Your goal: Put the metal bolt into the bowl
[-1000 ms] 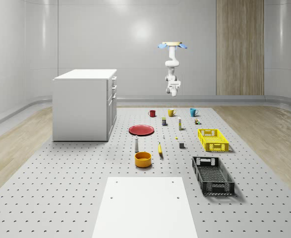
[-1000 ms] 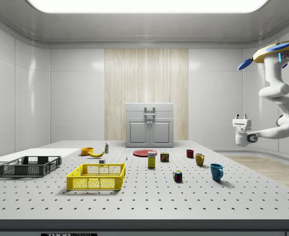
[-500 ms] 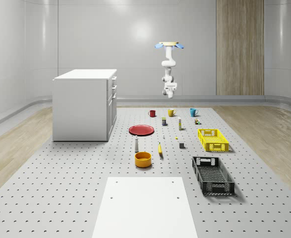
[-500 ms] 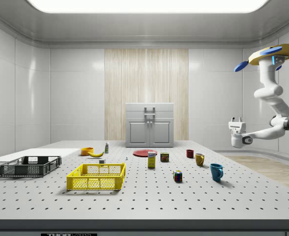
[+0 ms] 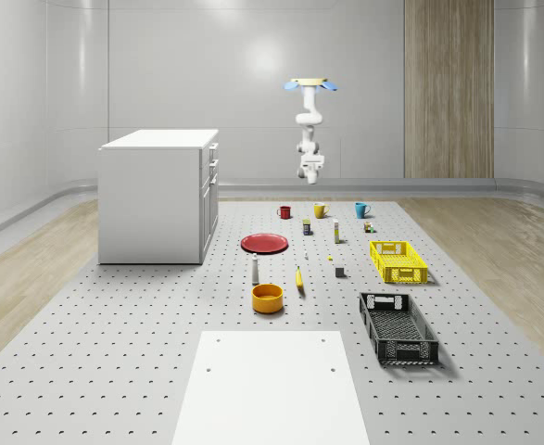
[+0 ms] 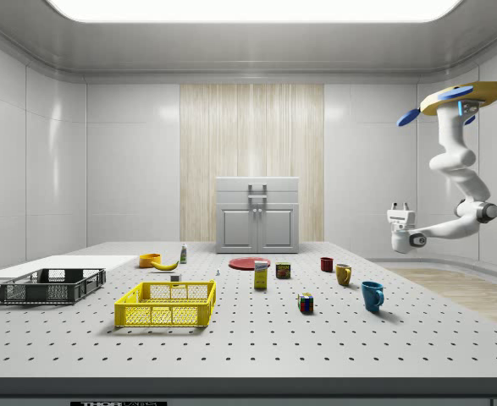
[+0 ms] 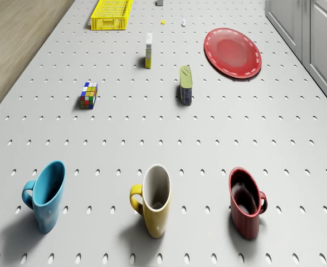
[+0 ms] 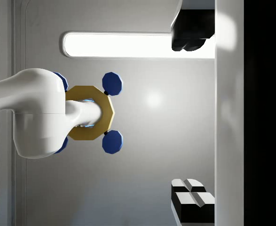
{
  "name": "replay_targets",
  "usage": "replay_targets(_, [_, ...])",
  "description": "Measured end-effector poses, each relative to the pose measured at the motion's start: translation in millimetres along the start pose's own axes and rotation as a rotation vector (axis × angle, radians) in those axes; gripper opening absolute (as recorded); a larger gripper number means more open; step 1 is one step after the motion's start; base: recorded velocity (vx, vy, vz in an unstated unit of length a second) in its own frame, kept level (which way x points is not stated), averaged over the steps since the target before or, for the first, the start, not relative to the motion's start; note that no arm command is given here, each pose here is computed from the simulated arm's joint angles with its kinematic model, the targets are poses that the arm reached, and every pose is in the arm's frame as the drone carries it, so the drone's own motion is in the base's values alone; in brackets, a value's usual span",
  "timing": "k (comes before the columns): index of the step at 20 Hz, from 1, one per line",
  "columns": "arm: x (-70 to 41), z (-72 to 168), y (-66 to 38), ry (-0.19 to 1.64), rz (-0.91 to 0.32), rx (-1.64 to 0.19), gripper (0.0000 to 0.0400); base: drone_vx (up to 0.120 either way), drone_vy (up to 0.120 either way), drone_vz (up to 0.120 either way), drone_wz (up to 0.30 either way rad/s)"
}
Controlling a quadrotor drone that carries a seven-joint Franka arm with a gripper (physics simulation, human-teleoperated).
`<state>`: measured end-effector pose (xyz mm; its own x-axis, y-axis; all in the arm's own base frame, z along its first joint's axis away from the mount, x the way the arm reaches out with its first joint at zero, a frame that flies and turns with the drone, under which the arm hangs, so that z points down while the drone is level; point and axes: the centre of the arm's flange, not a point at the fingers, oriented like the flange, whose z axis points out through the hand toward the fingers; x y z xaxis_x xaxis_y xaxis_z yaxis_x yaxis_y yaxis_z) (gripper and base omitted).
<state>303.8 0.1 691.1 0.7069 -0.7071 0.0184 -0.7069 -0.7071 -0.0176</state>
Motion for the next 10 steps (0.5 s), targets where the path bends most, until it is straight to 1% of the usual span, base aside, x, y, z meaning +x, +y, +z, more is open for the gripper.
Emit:
replay_targets(3, [-0.2,-0.2,0.1,0.002,0.000,0.001,0.0400,0.000,-0.120,0.000,0.000])
replay_targets(4, [-0.2,-0.2,0.2,0.003,0.000,0.002,0.0400,0.080,-0.120,0.000,0.000])
replay_targets(10, [-0.7,-0.3,0.3,0.007,0.000,0.004,0.0400,0.120,-0.120,0.000,0.000])
